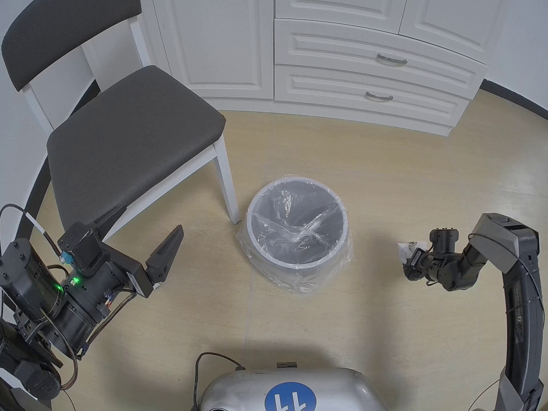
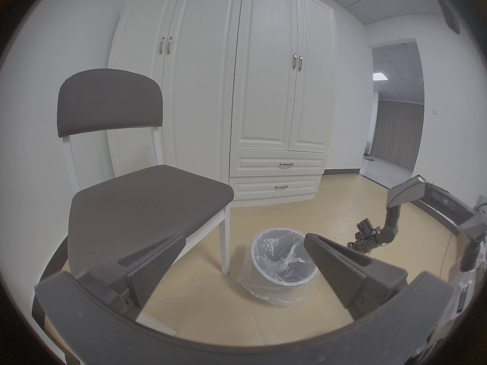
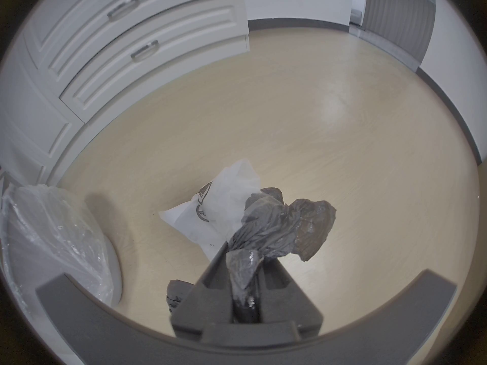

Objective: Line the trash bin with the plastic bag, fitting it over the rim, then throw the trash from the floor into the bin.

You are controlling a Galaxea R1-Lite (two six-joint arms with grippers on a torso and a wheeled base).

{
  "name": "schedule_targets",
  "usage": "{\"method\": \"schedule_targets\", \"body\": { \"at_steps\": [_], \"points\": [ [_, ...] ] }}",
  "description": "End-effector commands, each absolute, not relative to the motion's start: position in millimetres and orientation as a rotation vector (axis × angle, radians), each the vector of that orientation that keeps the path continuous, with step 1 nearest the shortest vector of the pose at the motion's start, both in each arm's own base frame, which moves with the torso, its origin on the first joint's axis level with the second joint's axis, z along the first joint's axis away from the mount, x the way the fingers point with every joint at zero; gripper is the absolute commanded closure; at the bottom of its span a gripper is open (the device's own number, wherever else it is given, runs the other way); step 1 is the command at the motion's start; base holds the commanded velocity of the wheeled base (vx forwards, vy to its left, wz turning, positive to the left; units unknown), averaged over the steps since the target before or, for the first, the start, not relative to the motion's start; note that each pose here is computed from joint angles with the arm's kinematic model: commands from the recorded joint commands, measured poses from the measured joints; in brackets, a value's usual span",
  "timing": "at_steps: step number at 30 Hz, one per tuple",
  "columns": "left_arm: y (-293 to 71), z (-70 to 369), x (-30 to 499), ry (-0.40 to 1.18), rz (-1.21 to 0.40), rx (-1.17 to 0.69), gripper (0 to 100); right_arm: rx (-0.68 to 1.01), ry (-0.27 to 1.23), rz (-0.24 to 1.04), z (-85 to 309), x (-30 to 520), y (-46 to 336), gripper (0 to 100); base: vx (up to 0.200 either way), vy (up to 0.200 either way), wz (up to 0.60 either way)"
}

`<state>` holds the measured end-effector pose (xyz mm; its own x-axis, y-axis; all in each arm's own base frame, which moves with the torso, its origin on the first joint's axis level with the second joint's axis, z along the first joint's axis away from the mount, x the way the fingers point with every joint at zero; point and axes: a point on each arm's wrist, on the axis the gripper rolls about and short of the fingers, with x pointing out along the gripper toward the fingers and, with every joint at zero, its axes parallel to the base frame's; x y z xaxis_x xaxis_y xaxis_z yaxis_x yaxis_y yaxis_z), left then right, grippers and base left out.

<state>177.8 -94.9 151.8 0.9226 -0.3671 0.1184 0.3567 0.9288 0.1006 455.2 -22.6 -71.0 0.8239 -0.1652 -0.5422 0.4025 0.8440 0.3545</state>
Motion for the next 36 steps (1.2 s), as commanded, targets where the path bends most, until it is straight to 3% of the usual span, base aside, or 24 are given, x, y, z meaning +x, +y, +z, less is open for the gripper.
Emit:
{"method": "schedule_targets", "body": {
  "at_steps": [1, 6, 10, 17, 18, 21, 25, 32, 36],
  "points": [
    [-91.5, 157.5, 174.0, -0.164, -0.363, 0.072, 0, 0.414, 0.439, -0.300, -6.0, 421.6, -36.4, 100, 0.000, 0.000, 0.00],
    [-90.0, 160.2, 171.3, -0.178, -0.362, 0.068, 0, 0.348, 0.467, -0.259, 20.7, 396.9, -26.3, 100, 0.000, 0.000, 0.00],
    [-89.3, 160.1, 171.1, -0.177, -0.361, 0.067, 0, 0.317, 0.472, -0.170, 61.0, 377.1, 6.8, 100, 0.000, 0.000, 0.00],
    [-88.3, 161.6, 169.8, -0.186, -0.358, 0.072, 0, 0.218, 0.399, 0.007, 147.4, 356.0, 47.2, 100, 0.000, 0.000, 0.00],
    [-87.2, 164.5, 167.0, -0.200, -0.362, 0.061, 0, 0.211, 0.365, 0.077, 180.2, 344.8, 69.0, 100, 0.000, 0.000, 0.00],
    [-85.6, 167.2, 165.3, -0.211, -0.357, 0.053, 0, 0.208, 0.326, 0.173, 211.7, 324.0, 94.4, 100, 0.000, 0.000, 0.00],
    [-80.1, 169.6, 165.9, -0.226, -0.326, 0.062, 0, 0.212, 0.306, 0.296, 224.8, 301.1, 119.8, 100, 0.000, 0.000, 0.00],
    [-75.1, 179.2, 158.5, -0.284, -0.308, 0.100, 0, 0.347, 0.289, 0.353, 244.6, 298.4, 144.4, 100, 0.000, 0.000, 0.00],
    [-73.3, 183.5, 152.6, -0.318, -0.302, 0.146, 0, 0.393, 0.408, 0.357, 255.0, 297.7, 158.0, 100, 0.000, 0.000, 0.00]
  ]
}}
